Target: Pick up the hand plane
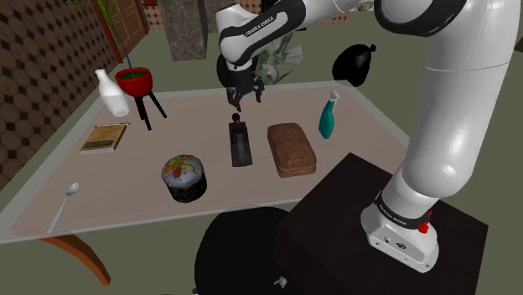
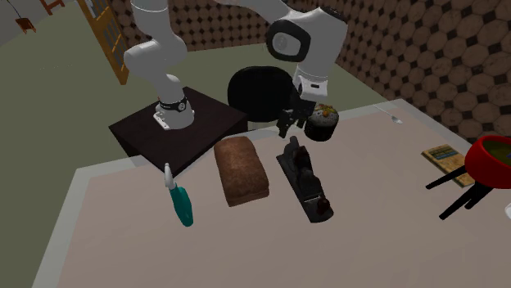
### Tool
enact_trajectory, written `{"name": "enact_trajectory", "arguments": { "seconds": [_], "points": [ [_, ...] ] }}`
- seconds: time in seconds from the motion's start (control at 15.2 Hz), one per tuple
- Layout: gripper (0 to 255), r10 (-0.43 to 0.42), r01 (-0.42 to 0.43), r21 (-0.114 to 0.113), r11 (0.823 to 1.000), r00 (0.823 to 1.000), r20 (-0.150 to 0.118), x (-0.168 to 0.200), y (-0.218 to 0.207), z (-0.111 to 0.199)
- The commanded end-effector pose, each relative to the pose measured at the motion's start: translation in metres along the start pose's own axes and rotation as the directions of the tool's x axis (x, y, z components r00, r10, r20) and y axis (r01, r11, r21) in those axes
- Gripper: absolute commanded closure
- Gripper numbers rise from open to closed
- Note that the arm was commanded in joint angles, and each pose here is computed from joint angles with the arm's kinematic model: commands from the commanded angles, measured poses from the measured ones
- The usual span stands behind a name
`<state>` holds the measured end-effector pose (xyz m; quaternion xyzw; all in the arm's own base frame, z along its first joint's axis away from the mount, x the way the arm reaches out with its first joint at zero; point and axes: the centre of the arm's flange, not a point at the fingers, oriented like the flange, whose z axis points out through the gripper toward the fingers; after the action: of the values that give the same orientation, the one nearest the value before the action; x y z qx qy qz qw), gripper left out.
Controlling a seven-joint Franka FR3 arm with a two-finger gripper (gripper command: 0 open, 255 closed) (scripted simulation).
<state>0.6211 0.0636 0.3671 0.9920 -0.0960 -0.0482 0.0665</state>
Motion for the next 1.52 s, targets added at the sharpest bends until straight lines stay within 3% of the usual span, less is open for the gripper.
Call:
{"name": "enact_trajectory", "arguments": {
  "seconds": [0.0, 0.59, 1.19, 1.25, 1.45],
  "points": [
    [0, 0.014, -0.014, -0.004, 1.0, 1.0, 0.019, 0.018, -0.012, 0.019],
    [0, 0.074, -0.072, -0.024, 0.997, 0.993, 0.095, 0.101, -0.046, 0.101],
    [0, 0.074, -0.072, -0.024, 0.997, 0.993, 0.095, 0.105, -0.051, 0.141],
    [255, 0.074, -0.072, -0.024, 0.997, 0.993, 0.095, 0.104, -0.051, 0.142],
    [255, 0.074, -0.072, -0.024, 0.997, 0.993, 0.095, 0.104, -0.05, 0.141]
  ]
}}
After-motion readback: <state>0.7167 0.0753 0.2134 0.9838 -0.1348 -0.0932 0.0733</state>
